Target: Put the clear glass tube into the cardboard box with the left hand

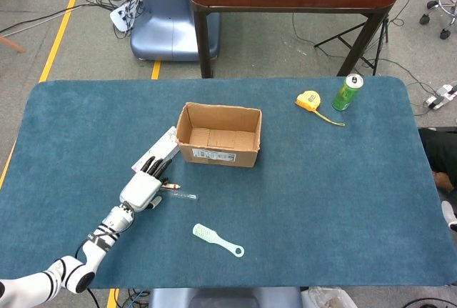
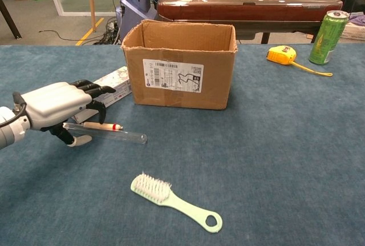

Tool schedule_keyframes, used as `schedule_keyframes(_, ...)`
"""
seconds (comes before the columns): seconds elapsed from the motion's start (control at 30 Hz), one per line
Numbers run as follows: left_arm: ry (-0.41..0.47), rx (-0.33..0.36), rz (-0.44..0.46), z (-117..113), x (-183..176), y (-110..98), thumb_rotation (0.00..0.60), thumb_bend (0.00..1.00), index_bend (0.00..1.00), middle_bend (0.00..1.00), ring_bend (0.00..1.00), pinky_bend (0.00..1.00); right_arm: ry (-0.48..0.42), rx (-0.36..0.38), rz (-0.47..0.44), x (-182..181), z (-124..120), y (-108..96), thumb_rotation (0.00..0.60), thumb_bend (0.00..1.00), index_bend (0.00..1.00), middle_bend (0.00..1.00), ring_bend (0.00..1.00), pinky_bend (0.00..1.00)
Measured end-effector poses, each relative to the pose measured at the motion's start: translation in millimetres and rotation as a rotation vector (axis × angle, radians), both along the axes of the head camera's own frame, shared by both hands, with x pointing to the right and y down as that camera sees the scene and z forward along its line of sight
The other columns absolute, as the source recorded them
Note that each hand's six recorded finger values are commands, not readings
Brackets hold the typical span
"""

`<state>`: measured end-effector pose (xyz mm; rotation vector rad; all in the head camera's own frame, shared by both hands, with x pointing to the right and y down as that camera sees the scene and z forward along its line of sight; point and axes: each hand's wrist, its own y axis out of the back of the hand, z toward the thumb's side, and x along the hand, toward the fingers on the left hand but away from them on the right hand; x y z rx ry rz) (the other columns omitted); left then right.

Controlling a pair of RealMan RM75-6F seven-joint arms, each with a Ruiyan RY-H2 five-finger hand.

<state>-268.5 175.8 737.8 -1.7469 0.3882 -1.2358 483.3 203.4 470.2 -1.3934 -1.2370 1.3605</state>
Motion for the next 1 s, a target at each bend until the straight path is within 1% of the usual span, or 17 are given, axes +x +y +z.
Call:
schedule_keyframes(0.27,0.009,0.0,-0.002,4.7,0.7,-0.1,0.6,0.28,0.41,0.0,0.0,0.01,0.001,0.001,0.0,-0.2,-0.1,0.0,0.6,0.36,0.56,0.49,0.42,0.51)
schedule_keyframes(0.47,0.016,-0.005,-0.013,7.3,-0.1,-0.1,0.6,0.28,0.44,0.0,0.0,0.01,-0.001,0.003,0.003,0.8,-0.9,0.0,0.6,0.36,0.56,0.49,0.42,0.51)
schedule_keyframes(0.73,0.025,-0.003,-0.019,5.6,-1.4,0.5,0.6,0.28,0.46,0.0,0.0,0.01,-0.001,0.004,0.003,0.7,-1.1,0.0,0.6,0.36,0.56,0.49,0.42,0.51)
schedule_keyframes(1.0,0.01,-0.005,-0.024,5.5,-6.7,1.3,0.6,0.28,0.47,0.0,0.0,0.01,0.002,0.001,0.001,0.0,0.0,-0.3,0.6,0.36,0.56,0.49,0.42,0.51)
